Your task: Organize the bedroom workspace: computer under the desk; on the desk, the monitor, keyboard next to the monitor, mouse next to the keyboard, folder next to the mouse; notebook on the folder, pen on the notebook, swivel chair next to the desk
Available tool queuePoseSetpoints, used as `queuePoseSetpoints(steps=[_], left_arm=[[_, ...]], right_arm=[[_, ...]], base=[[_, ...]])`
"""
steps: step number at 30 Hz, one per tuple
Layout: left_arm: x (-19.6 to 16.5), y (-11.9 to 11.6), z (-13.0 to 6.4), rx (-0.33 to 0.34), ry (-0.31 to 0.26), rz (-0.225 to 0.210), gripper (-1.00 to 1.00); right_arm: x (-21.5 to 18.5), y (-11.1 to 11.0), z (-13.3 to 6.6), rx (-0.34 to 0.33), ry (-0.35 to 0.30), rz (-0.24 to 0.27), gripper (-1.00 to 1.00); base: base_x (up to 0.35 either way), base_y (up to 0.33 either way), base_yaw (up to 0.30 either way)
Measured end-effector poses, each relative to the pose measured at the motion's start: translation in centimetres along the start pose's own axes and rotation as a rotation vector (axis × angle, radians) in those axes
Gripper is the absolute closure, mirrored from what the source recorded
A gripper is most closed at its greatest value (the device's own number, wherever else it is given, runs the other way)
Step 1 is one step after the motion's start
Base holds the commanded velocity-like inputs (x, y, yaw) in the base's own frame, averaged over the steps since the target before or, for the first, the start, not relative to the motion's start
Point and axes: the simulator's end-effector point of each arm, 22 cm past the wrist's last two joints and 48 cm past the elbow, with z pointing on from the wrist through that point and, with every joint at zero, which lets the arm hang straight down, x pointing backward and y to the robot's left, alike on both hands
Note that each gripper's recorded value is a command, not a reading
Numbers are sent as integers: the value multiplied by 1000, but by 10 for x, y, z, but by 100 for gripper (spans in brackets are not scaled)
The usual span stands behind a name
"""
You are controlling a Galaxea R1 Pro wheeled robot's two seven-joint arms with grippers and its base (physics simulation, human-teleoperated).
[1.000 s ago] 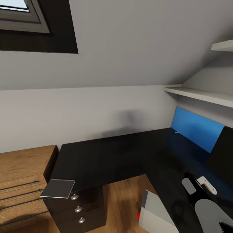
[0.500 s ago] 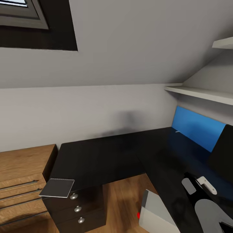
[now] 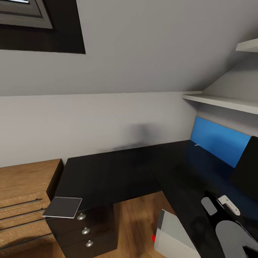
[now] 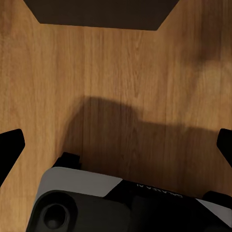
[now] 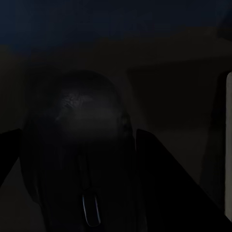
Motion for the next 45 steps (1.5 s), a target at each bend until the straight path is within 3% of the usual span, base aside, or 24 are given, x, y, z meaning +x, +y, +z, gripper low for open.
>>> queuePoseSetpoints(steps=[26,45], left_arm=[[1,1,0,-1,1,1,-100],[1,1,0,-1,1,1,-100]], right_arm=[[0,0,0,1,-1,-1,100],[-19,-18,8,38,-22,32,100]], base=[[39,-6,0],[0,0,0]])
